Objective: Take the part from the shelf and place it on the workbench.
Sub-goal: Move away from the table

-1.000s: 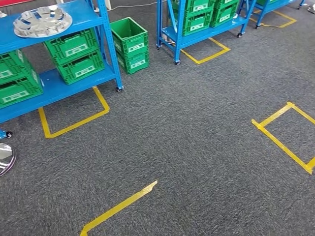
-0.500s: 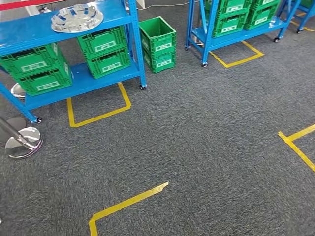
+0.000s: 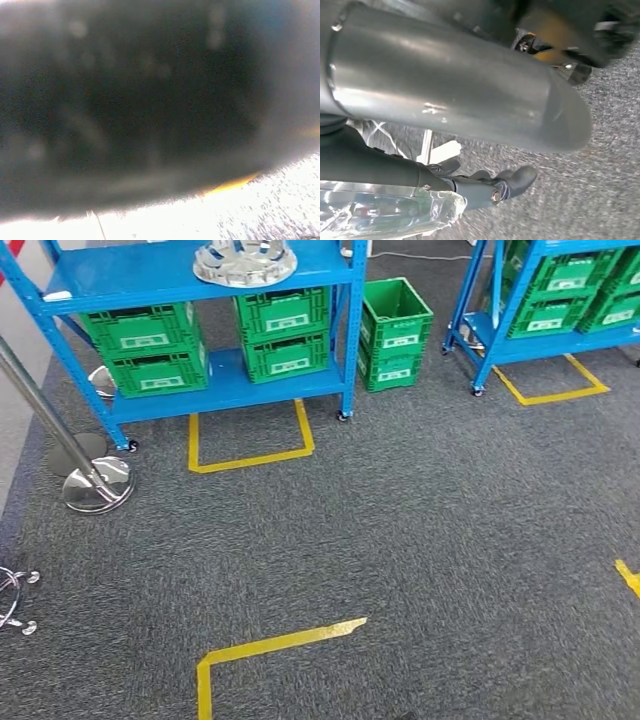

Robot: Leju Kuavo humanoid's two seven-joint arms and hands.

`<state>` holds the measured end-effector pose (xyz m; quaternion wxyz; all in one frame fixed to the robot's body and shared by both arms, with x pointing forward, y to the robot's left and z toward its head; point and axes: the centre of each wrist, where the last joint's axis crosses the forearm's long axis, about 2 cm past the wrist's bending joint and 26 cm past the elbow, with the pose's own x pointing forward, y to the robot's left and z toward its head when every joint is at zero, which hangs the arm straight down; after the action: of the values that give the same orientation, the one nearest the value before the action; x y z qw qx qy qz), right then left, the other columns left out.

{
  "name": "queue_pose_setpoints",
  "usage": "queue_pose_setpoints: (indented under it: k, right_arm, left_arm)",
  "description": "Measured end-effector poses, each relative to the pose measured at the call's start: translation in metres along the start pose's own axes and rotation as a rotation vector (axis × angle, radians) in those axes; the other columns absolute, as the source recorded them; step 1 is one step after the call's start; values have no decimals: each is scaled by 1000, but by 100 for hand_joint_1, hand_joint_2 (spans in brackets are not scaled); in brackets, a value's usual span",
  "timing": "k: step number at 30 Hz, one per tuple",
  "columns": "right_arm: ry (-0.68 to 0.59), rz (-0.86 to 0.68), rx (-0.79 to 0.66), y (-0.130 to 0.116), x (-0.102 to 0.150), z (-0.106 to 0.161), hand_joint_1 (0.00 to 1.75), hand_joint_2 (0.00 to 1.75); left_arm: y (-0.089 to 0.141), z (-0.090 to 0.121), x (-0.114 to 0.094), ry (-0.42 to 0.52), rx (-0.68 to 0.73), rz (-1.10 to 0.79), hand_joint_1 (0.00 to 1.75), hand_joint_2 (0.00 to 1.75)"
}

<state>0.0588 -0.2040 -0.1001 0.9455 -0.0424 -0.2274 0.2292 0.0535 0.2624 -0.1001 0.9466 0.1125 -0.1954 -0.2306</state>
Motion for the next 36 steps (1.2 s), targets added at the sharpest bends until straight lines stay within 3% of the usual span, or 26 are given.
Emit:
queue_pose_setpoints:
  k: [36]
  right_arm:
    - [-7, -37, 4, -1, -2, 0, 0, 0]
  left_arm:
    - [-6, 1, 4, -6, -8, 7, 0, 0]
